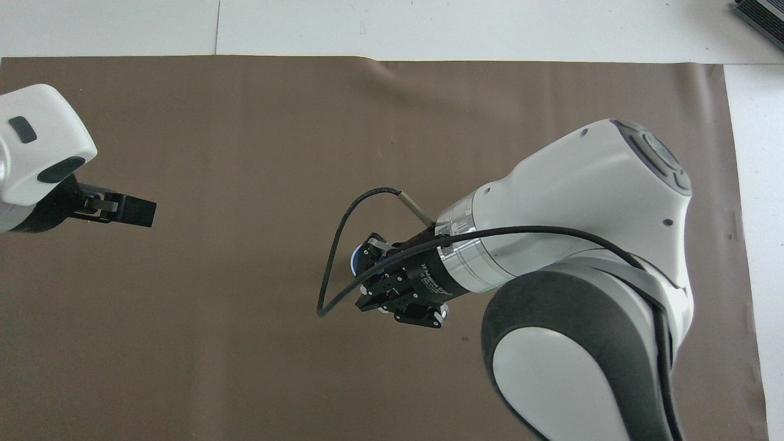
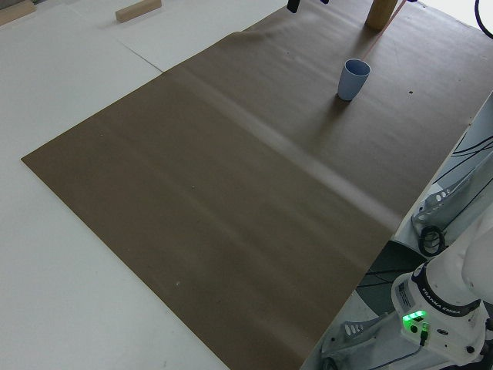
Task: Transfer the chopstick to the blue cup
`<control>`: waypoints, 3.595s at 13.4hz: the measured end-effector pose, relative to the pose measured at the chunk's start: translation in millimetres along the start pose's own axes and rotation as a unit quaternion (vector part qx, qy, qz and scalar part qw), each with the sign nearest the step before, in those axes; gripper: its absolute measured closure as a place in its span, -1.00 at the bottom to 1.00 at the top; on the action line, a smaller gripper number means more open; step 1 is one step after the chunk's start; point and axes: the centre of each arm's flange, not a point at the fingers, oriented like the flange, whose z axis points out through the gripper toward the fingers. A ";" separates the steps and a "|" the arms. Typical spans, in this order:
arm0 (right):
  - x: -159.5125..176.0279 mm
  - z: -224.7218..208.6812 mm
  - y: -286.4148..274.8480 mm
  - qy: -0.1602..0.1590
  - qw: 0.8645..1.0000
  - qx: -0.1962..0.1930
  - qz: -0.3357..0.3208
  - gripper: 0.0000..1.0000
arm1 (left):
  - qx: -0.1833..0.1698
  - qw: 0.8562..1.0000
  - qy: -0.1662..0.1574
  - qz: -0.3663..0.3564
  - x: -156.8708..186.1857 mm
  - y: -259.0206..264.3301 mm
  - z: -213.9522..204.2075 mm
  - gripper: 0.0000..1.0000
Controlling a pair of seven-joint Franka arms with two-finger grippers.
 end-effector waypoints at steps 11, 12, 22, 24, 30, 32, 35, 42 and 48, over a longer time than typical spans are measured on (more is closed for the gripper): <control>52.3 53.9 11.1 0.008 0.999 -0.008 0.032 0.88 | -0.017 1.000 -0.011 -0.024 7.0 -18.1 14.7 -1.00; 54.5 56.2 11.4 0.008 0.999 -0.009 0.034 0.88 | -0.026 0.999 -0.012 -0.034 6.3 -26.4 15.6 -1.00; 64.9 84.3 10.8 0.022 0.999 -0.006 0.031 -0.16 | -0.031 0.998 -0.018 -0.043 4.7 -30.7 16.6 -1.00; 65.1 78.5 9.5 0.042 0.999 -0.013 0.017 -0.60 | -0.029 0.999 -0.018 -0.041 4.5 -28.4 15.8 -1.00; 63.1 28.1 11.3 0.207 0.963 -0.090 -0.146 -1.00 | -0.027 0.999 -0.017 -0.038 4.5 -25.6 15.1 -1.00; 80.4 9.0 17.2 0.259 0.929 -0.143 -0.223 -1.00 | -0.027 0.999 -0.017 -0.039 4.4 -25.9 15.1 -1.00; 100.9 -35.9 27.6 0.289 0.901 -0.171 -0.273 -1.00 | -0.027 0.999 -0.018 -0.040 4.3 -26.6 15.2 -1.00; 102.9 -179.0 77.5 0.308 0.890 -0.188 -0.281 -1.00 | -0.027 0.999 -0.018 -0.041 4.3 -26.7 15.2 -1.00; 100.9 -246.0 117.1 0.303 0.895 -0.204 -0.256 -1.00 | -0.027 0.999 -0.018 -0.042 4.3 -26.8 15.2 -1.00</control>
